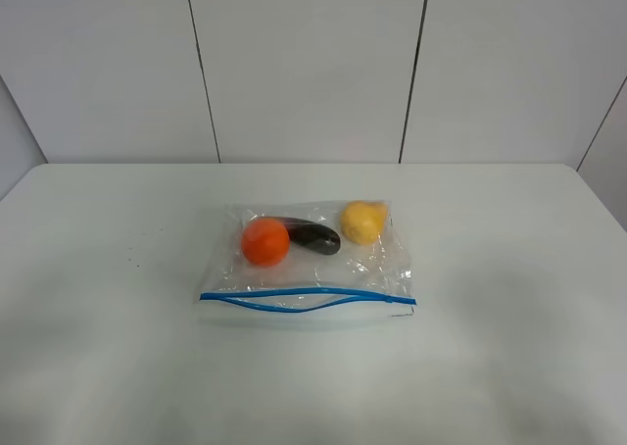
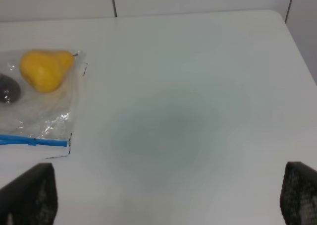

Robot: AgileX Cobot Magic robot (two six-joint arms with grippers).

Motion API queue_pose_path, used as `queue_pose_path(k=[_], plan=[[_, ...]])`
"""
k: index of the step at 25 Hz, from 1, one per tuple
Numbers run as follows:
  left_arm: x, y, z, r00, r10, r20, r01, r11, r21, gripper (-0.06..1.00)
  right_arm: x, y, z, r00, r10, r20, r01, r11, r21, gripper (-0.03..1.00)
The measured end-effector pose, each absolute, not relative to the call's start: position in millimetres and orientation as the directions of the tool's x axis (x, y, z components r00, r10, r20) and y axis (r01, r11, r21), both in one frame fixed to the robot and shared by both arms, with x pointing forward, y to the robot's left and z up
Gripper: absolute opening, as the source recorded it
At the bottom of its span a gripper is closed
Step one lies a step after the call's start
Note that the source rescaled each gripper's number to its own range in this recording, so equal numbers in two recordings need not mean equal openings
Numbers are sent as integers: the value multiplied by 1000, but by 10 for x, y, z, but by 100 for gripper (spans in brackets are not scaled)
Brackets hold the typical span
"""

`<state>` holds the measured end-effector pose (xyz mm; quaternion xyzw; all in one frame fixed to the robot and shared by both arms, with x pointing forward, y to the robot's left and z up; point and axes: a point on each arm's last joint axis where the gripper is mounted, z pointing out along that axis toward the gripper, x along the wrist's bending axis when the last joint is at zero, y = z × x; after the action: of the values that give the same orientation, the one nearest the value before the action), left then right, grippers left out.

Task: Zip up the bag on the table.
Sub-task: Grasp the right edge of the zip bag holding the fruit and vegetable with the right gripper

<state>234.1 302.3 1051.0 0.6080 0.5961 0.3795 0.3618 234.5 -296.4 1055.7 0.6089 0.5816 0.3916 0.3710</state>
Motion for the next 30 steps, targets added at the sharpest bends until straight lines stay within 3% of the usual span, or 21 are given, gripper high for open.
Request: queue_pose_path(k=[30], plan=[[2341,3023,10510,1,1000,30,450,-27,892,71,2345,-2964,10557,17,999,45,418,-48,907,100]])
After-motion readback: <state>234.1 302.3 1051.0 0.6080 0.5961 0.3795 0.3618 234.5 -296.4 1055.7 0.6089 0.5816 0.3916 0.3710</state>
